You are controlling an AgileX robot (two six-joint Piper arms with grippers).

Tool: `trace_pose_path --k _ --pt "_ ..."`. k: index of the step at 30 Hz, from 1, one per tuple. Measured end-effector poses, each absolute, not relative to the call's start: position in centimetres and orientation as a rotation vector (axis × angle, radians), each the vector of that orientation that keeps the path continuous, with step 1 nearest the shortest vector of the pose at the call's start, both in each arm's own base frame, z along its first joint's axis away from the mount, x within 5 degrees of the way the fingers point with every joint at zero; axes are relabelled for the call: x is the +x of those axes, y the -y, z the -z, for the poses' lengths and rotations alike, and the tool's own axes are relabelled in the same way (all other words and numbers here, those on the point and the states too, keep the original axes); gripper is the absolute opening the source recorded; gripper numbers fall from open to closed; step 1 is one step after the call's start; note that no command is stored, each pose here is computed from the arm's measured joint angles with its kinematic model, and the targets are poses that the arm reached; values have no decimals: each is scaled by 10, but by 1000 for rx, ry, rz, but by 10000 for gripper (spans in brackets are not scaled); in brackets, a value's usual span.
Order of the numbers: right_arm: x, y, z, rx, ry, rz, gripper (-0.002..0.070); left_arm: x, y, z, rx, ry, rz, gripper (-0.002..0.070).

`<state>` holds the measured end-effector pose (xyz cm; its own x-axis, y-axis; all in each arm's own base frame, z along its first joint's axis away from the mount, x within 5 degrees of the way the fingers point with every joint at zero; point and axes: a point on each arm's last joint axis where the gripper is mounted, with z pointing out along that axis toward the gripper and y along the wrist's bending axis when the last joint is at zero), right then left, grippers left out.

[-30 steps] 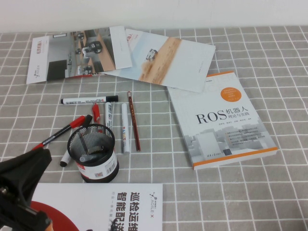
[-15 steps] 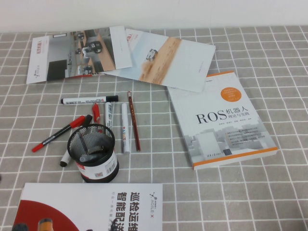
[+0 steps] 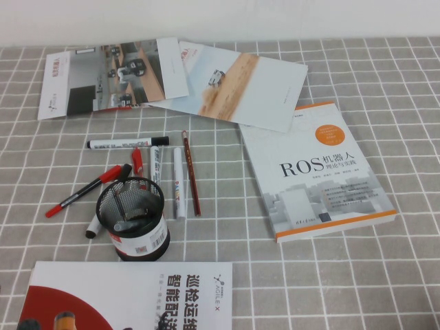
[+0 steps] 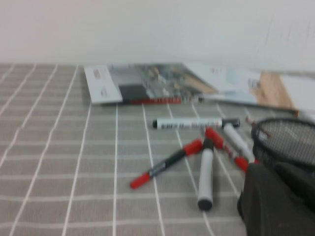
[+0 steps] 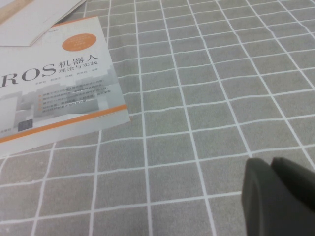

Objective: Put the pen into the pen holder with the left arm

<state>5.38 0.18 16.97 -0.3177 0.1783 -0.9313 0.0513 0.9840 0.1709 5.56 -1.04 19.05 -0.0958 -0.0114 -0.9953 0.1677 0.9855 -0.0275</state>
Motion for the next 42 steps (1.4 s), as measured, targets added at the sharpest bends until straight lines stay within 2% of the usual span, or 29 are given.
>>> trace_pose_path --k 11,42 --pt "54 -2 -170 166 -1893 -128 -15 52 11 -172 186 -1863 114 -1" --pt "54 -2 -170 166 -1893 -128 -15 51 10 -171 195 -1869 102 -1"
